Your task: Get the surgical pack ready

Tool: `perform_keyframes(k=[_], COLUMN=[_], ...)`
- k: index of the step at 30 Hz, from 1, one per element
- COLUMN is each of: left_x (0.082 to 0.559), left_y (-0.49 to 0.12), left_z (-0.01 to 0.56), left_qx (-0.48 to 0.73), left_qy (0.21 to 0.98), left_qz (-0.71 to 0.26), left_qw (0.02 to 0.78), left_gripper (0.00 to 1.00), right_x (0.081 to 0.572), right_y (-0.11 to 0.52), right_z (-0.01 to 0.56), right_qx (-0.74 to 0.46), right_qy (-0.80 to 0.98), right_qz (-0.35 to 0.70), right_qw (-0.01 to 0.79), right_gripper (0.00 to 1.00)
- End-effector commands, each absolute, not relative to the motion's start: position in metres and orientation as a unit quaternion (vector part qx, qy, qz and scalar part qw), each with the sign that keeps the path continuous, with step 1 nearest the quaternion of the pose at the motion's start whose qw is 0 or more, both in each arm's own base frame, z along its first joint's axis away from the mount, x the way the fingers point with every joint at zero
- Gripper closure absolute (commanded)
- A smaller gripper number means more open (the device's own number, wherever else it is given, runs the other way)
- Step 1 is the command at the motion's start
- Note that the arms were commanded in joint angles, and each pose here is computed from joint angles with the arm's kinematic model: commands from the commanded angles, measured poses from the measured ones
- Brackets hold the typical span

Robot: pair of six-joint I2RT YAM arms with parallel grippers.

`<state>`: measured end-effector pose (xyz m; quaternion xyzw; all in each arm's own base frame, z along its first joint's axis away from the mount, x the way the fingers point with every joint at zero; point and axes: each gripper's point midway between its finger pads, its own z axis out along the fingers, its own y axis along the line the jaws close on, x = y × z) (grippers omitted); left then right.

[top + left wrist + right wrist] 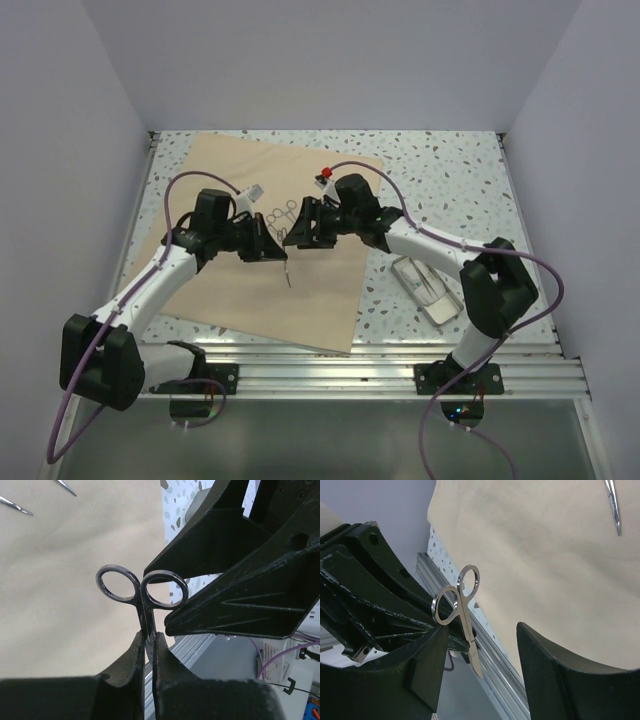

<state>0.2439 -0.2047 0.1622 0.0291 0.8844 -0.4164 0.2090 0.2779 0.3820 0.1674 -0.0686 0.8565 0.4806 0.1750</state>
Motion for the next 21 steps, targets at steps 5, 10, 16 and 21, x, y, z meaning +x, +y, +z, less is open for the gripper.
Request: perform_keyframes(k=[5, 10, 16, 21], left_x=[0.256, 0.261, 0.264, 0.268], left_y=[-0.217, -0.22, -0.221, -0.217], left_z=[0.181, 0.187, 0.194, 0.19], left_qx=[0.053, 0.052, 0.065, 0.069], left_qy=[0.866, 0.864, 0.861, 0.868], left_qz=[-0.443, -0.45, -0.451, -0.432], left_qw=[0.225, 0.221, 0.228, 0.234], left_gripper=[1.0, 1.0, 1.0, 0.77], right_x=[0.282, 0.281, 0.282, 0.287], right_y=[0.406, 0.418, 0.418, 0.405], right_z=[0.187, 0.179, 0.152, 0.151], right_qx=[-0.084, -0.108, -0.103, -0.112], right_qy=[0.845, 0.861, 0.883, 0.897], right_qz=[0.479, 0.436, 0.403, 0.364], right_qw=[0.22, 0.239, 0.217, 0.225], right_gripper=[0.44, 0.56, 0.81, 1.0])
